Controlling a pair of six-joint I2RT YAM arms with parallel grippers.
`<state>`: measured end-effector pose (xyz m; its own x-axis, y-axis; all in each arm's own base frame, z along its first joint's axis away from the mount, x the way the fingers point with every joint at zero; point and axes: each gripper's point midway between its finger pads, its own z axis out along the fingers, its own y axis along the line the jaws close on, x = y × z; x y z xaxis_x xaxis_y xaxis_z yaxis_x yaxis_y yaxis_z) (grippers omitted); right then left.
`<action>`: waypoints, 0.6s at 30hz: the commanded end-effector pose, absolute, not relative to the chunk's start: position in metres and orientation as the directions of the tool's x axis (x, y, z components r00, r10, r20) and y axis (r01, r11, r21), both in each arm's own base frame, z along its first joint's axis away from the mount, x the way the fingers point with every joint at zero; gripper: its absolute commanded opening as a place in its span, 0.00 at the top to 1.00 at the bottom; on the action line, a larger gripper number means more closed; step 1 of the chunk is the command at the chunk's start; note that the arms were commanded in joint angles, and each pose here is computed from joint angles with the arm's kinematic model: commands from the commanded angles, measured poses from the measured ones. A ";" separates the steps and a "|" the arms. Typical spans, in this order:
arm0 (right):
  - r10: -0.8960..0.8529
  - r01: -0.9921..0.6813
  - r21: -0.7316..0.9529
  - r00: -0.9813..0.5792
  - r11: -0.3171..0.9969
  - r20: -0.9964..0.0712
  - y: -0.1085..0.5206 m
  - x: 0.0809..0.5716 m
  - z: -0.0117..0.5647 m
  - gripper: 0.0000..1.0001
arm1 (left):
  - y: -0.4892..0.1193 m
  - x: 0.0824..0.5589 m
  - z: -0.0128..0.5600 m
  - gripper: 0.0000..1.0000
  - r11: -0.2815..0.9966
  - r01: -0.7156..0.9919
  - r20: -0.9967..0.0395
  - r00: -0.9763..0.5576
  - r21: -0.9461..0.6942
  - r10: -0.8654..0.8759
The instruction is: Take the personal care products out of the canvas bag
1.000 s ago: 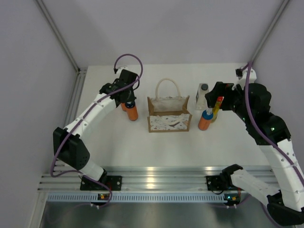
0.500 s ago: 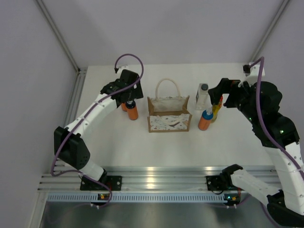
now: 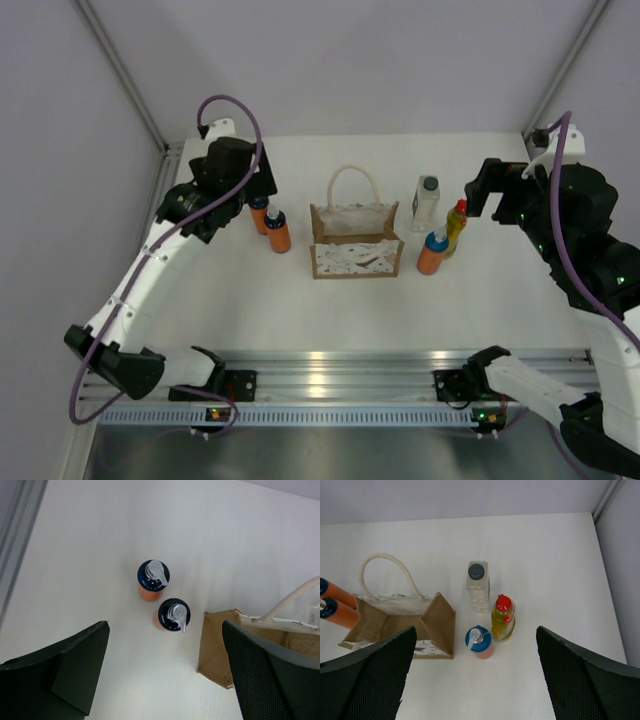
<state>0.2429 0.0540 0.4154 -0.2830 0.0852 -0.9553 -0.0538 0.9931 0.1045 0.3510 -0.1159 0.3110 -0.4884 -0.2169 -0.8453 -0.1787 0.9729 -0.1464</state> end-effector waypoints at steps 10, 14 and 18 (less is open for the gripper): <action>0.018 0.086 -0.014 -0.365 0.996 -0.931 0.006 0.197 0.385 0.01 | -0.041 0.262 0.346 0.01 0.963 -0.267 -0.877 -0.451 -0.043 -0.164; 0.032 0.095 -0.008 -0.414 0.995 -0.910 0.002 0.183 0.363 0.01 | -0.023 0.239 0.334 0.01 0.954 -0.299 -0.876 -0.452 -0.027 -0.166; 0.035 0.104 -0.013 -0.445 0.994 -0.895 -0.003 0.168 0.344 0.01 | -0.008 0.216 0.325 0.01 0.943 -0.329 -0.880 -0.434 -0.042 -0.190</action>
